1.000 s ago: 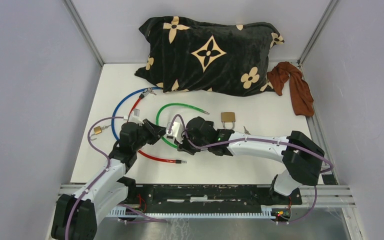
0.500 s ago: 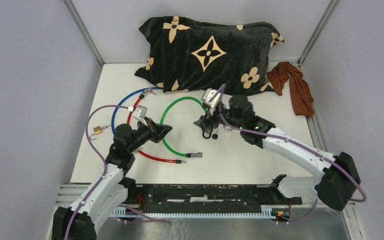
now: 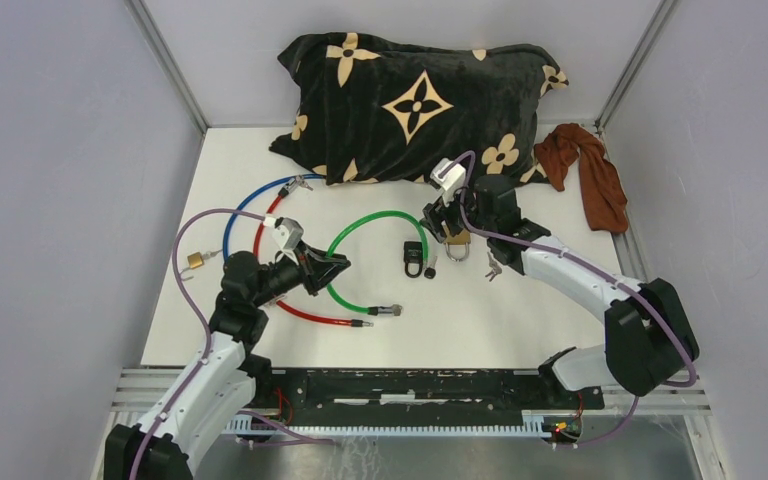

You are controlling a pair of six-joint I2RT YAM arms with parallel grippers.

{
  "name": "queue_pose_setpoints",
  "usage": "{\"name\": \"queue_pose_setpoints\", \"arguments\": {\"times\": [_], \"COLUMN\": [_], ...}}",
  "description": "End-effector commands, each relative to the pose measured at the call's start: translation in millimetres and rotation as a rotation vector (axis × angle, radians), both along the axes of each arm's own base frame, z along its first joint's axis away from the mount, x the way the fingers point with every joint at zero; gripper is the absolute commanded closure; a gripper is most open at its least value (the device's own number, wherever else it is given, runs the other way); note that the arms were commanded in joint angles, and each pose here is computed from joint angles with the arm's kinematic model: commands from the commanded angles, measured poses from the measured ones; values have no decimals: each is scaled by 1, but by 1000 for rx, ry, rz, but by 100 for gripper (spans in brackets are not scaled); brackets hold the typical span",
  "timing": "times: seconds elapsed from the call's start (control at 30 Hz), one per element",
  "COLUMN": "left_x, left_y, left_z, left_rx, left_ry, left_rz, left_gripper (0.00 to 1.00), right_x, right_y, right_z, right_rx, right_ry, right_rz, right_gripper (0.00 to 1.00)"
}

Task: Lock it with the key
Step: Pick up the lock from the center of the board.

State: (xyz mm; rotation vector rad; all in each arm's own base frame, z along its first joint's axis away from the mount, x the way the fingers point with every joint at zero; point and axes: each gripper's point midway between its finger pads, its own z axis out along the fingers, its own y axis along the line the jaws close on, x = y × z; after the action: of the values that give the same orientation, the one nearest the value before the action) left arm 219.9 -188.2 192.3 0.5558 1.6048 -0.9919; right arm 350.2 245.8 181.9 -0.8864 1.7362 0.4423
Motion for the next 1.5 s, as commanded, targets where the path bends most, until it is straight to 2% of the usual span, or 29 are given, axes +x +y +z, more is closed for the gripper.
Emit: {"name": "queue_pose_setpoints", "arguments": {"times": [0.0, 0.17, 0.33, 0.47, 0.6, 0.67, 0.7, 0.83, 1.07, 1.2, 1.23, 1.4, 1.47], "left_x": [-1, 0, -2, -2, 0, -1, -1, -1, -2, -2, -2, -3, -4], "left_y": [-2, -2, -1, -1, -1, -1, -1, -1, -1, -1, -1, -2, -2], "left_z": [32, 31, 30, 29, 27, 28, 28, 29, 30, 29, 30, 29, 28], "left_rx": [-9, -12, -18, -18, -9, -13, -12, -14, -17, -15, -16, -17, -18], "left_ry": [-164, -164, -156, -161, -171, -168, -168, -171, -169, -170, -171, -167, -162], "left_rz": [-33, -26, -23, -23, -19, -20, -23, -23, -24, -25, -25, -34, -38], "left_gripper": [98, 98, 98, 98, 98, 98, 98, 98, 98, 98, 98, 98, 98], "right_x": [-7, -4, 3, -12, -31, -40, -43, -48, -39, -32, -30, -26, -26], "right_y": [11, -4, -52, -73, -67, -54, -47, -20, -3, 5, 7, 17, 20], "right_z": [-3, -19, -20, -20, -37, -39, -37, -27, -44, -44, -43, -37, -30], "right_rx": [40, 0, -40, -17, -12, 37, 66, 144, 134, 150, 154, 194, 221], "right_ry": [20, 44, 19, -2, 36, 39, 37, 34, 93, 102, 100, 106, 112], "right_rz": [71, -6, -234, -275, -204, -124, -89, 31, 46, 47, 47, 58, 60], "right_gripper": [29, 32, 31, 27, 15, 8, 7, 10, 21, 30, 37, 87, 100]}}
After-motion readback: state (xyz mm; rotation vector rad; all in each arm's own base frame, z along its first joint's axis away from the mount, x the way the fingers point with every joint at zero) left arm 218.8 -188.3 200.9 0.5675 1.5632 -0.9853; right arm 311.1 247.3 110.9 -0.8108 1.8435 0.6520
